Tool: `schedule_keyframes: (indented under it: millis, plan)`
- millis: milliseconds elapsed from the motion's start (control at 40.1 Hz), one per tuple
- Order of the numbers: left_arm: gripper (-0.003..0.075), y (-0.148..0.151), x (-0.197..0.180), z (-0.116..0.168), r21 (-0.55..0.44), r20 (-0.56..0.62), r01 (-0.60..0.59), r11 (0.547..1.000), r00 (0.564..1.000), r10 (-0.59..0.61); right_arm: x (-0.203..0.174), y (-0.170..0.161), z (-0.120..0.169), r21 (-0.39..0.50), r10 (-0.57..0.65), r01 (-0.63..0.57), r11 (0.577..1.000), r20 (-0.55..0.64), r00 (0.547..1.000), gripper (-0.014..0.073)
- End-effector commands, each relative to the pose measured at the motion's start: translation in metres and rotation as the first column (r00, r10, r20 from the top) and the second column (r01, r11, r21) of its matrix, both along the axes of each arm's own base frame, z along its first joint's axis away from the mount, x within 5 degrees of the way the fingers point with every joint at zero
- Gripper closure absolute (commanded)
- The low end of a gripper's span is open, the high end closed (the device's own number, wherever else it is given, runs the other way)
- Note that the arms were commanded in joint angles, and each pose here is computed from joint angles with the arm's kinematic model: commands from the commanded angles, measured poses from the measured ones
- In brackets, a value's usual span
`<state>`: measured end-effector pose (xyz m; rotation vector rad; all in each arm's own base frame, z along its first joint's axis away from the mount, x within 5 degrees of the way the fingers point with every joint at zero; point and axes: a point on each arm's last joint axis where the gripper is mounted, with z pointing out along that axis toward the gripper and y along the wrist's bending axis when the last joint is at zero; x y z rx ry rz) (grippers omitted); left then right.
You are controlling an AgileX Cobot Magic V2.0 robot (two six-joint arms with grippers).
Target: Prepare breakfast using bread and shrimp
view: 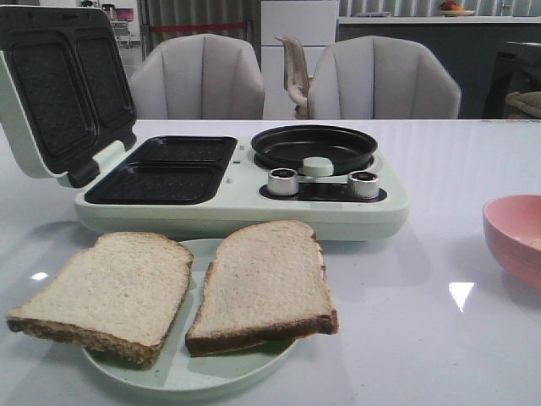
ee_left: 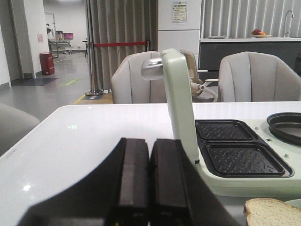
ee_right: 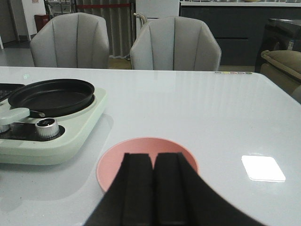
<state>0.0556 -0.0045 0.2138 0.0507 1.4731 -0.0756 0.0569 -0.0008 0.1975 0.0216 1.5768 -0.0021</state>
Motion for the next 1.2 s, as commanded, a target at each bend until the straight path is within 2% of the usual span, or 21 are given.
schedule_keyframes:
  millis: [0,250,424,624,849,1173]
  plan:
    - [0.0619,0.001,-0.003,0.009,-0.016,0.123,-0.001,1.0,0.992,0.003,-0.004,0.0,0.017,0.022,-0.005,0.003,1.0,0.124,0.992,0.056]
    - [0.0619,0.001,-0.011,0.043,-0.025,0.224,0.001,1.0,0.975,0.005,-0.011,0.001,0.046,0.046,0.004,-0.01,0.999,0.13,0.991,0.056]
    - [0.0619,0.001,-0.018,0.081,-0.018,0.195,0.01,1.0,0.981,-0.007,-0.021,0.002,0.079,0.043,0.013,-0.019,0.999,0.135,0.991,0.056]
    - [0.0619,0.0,-0.011,0.121,0.006,0.097,0.015,1.0,0.995,-0.016,-0.017,0.003,0.121,0.043,0.024,-0.026,0.999,0.046,0.999,0.056]
    - [0.0619,-0.004,0.015,0.146,0.025,-0.121,0.031,0.999,0.992,-0.027,0.01,0.003,0.152,0.047,0.033,-0.027,0.999,-0.116,0.993,0.056]
    - [0.0619,-0.008,0.051,0.124,0.033,-0.376,0.047,0.998,0.926,-0.031,0.059,0.002,0.128,0.057,0.036,-0.016,0.998,-0.366,0.93,0.056]
